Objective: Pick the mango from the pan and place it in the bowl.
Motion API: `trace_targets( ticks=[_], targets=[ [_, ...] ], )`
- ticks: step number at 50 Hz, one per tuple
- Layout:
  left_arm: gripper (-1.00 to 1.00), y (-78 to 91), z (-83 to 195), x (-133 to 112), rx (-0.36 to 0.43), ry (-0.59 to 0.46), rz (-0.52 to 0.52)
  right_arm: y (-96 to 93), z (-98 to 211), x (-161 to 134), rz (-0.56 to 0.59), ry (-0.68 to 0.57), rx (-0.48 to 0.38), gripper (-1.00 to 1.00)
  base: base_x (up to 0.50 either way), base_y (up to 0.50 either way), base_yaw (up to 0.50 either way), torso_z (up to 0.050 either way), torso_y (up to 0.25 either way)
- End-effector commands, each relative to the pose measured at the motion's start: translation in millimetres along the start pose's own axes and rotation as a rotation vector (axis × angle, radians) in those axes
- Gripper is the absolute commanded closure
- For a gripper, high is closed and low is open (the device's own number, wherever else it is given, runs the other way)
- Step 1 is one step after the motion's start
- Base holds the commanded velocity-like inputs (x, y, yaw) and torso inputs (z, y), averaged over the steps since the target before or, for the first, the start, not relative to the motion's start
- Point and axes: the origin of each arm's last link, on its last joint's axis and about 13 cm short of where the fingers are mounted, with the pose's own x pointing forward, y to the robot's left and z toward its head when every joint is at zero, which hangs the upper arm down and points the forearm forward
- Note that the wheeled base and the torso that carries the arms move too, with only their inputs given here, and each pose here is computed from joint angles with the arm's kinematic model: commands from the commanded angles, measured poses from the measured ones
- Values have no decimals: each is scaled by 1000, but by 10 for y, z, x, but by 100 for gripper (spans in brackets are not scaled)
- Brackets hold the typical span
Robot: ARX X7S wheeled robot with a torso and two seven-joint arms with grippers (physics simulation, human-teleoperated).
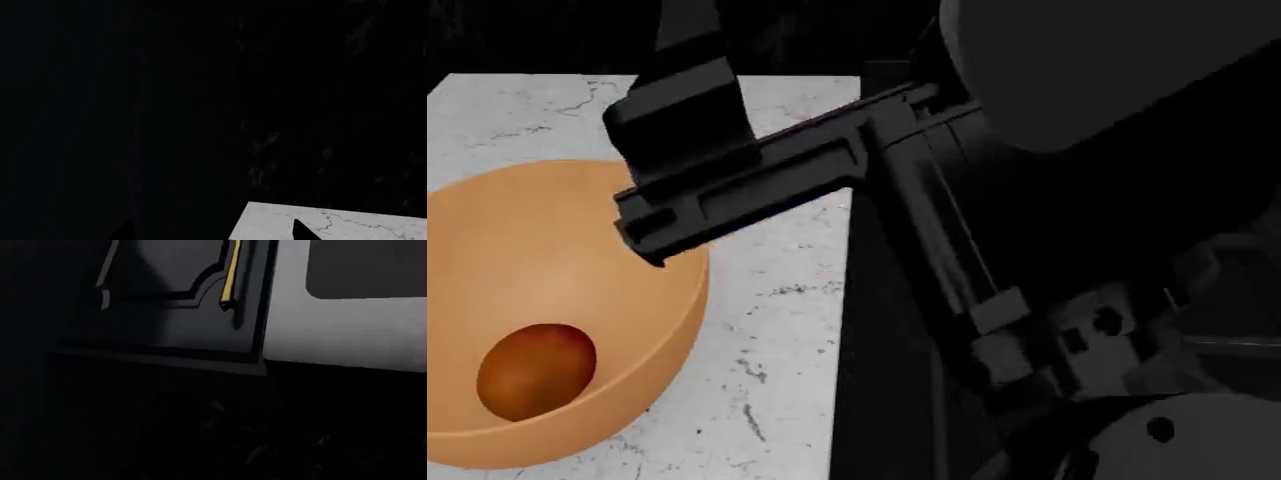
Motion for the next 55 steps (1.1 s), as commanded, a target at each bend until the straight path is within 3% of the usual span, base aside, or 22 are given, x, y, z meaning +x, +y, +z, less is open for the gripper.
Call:
trace_targets(
  ticks=[1,5,13,34,55],
  targets=[
    [-100,-59,-20,-109,-17,-53,-48,-53,66,-1130,-187,-448,-139,-100,0,0,0,0,0],
    [-100,-41,-50,-108,-25,-34,-22,-93,137,-1269,-209,-471,-132,-100,0,0,0,0,0],
    [-100,-7,-14,-77,-28,-23,6,-84,65,-1161,-265,-478,-188,-100,0,0,0,0,0],
    [-100,-36,-77,-29,-29,-10,3,-39,47,-1157,-255,-446,-180,-100,0,0,0,0,0],
    [-100,-13,-89,-16,-34,-6,5,-115,107,-1249,-249,-455,-186,-100,0,0,0,0,0]
  ],
)
